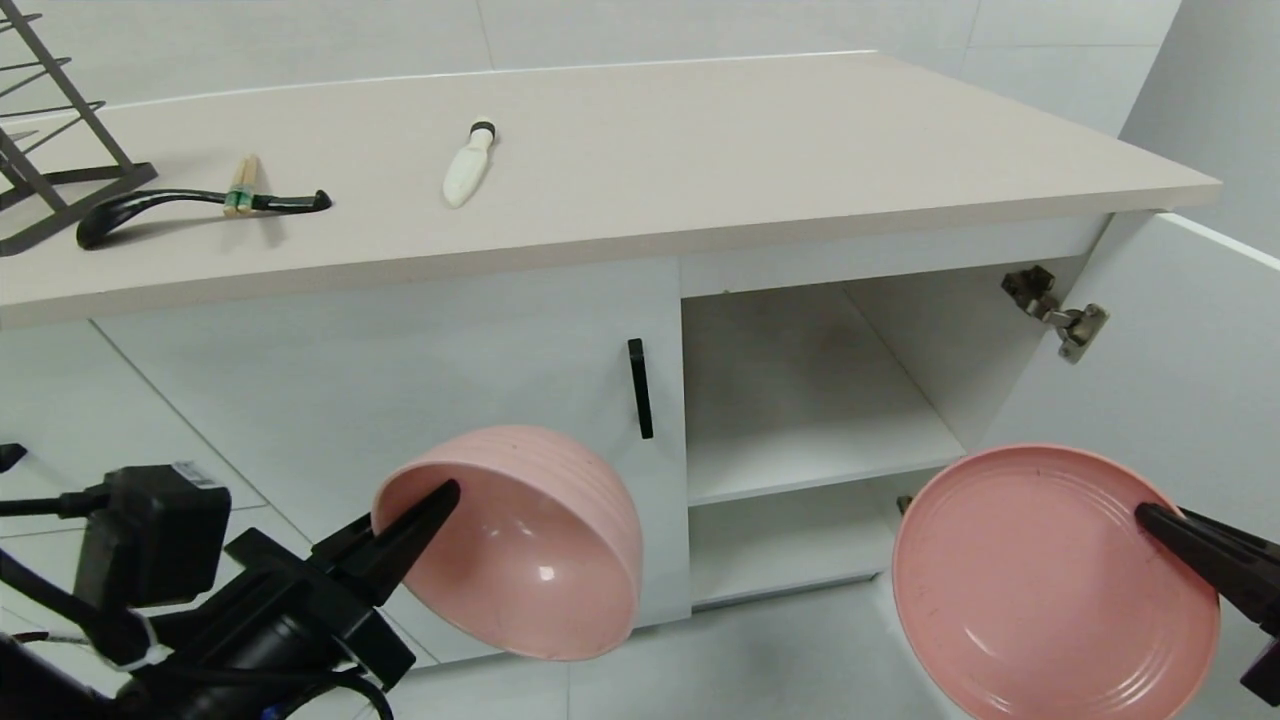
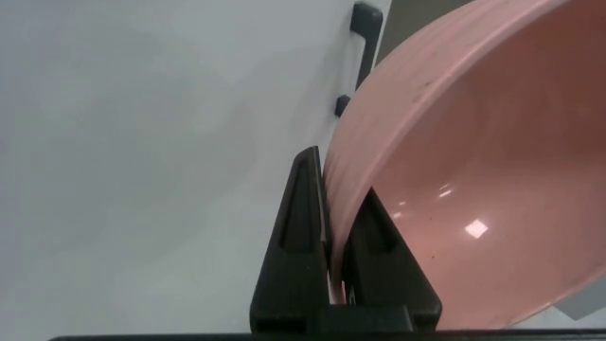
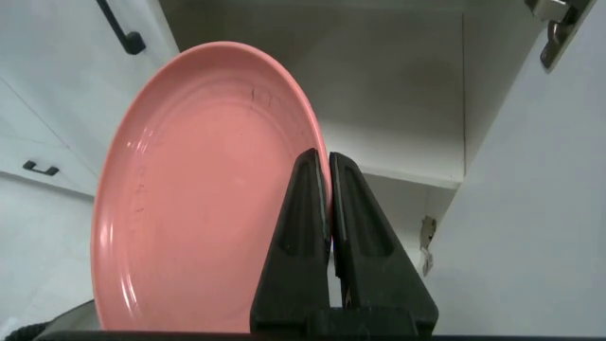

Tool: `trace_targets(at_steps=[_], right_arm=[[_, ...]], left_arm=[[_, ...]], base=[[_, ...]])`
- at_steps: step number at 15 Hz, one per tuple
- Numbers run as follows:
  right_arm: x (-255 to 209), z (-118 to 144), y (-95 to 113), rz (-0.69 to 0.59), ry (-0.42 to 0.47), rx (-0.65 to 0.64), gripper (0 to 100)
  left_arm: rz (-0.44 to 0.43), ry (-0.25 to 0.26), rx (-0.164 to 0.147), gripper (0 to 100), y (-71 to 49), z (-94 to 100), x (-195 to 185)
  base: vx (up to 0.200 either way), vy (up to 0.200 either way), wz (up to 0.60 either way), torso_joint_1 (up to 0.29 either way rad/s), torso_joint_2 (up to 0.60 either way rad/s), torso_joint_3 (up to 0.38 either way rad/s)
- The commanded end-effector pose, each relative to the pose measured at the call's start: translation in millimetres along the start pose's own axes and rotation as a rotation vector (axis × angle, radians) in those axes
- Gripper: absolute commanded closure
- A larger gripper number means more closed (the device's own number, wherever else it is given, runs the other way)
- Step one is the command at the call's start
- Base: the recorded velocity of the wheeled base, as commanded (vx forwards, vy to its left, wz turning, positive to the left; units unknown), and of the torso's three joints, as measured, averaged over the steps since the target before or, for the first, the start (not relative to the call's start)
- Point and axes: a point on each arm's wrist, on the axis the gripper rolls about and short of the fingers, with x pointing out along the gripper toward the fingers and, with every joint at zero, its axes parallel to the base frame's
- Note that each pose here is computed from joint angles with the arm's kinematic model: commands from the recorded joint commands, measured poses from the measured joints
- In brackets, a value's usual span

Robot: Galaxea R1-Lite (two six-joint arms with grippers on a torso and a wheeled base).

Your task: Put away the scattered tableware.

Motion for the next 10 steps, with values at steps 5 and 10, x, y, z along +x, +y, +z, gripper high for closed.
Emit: trace_targets(at_steps=[5,10], right_arm=[[26,-11,-9,0.002,0.032,0.010,100],[44,-22,-15,0.003,0.061,0.021,100]], left_arm=[[0.000,-0.051,-0.007,100,2.1,18.7,-29],[-0.003,-0.056,-0.064,100,4.2,25.0,-53]], base=[[0.120,0.000,0.00,0.001,0.00,0.030],[0.000,0.000,0.00,0.000,0.00,0.000]])
